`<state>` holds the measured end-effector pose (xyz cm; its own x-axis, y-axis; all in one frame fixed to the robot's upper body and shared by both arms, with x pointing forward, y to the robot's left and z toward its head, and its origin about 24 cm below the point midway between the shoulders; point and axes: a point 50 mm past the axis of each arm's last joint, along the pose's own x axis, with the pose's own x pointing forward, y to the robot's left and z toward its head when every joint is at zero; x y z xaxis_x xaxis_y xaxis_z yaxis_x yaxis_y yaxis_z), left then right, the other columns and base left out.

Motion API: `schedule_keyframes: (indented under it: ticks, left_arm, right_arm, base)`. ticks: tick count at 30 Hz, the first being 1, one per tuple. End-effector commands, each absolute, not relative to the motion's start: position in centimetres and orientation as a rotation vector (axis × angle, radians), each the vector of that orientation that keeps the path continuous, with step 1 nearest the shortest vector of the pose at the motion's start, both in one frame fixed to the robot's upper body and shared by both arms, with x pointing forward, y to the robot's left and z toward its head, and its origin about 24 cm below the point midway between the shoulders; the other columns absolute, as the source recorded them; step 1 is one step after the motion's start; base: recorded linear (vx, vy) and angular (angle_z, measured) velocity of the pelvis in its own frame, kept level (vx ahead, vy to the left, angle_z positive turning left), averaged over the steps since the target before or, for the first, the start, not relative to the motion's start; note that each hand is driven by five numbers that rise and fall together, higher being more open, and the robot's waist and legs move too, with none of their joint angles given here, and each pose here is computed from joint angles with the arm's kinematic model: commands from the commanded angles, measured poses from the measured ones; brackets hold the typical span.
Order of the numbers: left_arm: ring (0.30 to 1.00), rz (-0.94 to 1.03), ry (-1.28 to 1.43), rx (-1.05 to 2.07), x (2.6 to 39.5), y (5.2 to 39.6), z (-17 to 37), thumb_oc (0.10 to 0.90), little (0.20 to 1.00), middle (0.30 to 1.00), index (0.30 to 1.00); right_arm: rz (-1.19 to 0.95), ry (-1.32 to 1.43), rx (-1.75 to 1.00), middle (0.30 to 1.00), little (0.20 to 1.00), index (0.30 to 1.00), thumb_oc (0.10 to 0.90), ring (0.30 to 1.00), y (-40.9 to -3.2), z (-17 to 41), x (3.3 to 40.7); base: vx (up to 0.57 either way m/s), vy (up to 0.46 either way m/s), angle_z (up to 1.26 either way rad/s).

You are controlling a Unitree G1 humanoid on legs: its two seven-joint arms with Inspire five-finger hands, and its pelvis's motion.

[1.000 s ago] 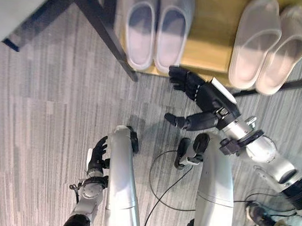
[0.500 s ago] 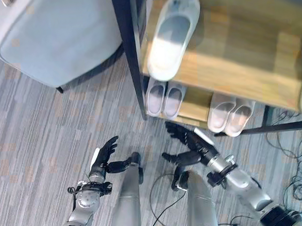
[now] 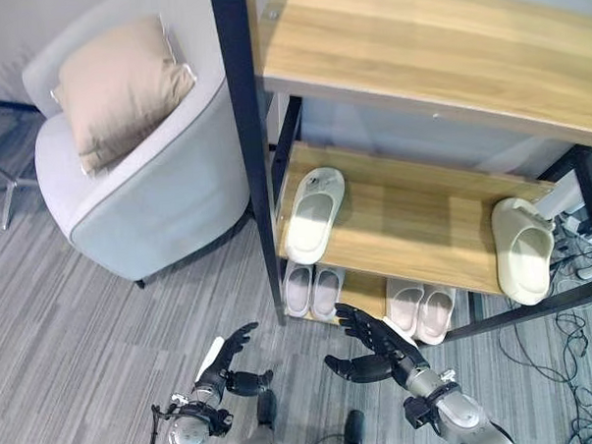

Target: Arrange the slippers neatly on the shoe rack.

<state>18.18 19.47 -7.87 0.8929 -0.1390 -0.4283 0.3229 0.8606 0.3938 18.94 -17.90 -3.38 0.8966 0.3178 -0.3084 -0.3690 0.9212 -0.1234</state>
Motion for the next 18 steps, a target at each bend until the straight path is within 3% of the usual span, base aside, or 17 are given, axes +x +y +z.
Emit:
schedule_keyframes:
  ticks: [1, 11, 18]
  left_arm:
    - [0.9, -0.267, 0.305, 0.468, 20.5, 18.1, -6.9, 0.8, 0.9, 0.9, 0.9]
    - [0.9, -0.127, 0.297, 0.277, 22.2, 17.1, -6.1, 0.8, 0.9, 0.9, 0.9]
    - [0.9, -0.317, 0.074, 0.177, 22.3, 15.8, -0.7, 0.8, 0.9, 0.9, 0.9]
  right_arm:
    - [0.323, 0.14, -0.192, 0.9, 0.9, 0.9, 0.8, 0.9, -17.8, -1.1, 20.1]
    - [0.241, 0.254, -0.192, 0.9, 0.9, 0.9, 0.8, 0.9, -18.7, -3.5, 19.2]
    - [0.175, 0.395, -0.236, 0.9, 0.9, 0.9, 0.8, 0.9, -22.0, -5.1, 16.8]
  base:
    - [-0.22, -0.35, -0.12]
    - [-0.15, -0.275, 0.01]
    - [-0.13, -0.079, -0.14]
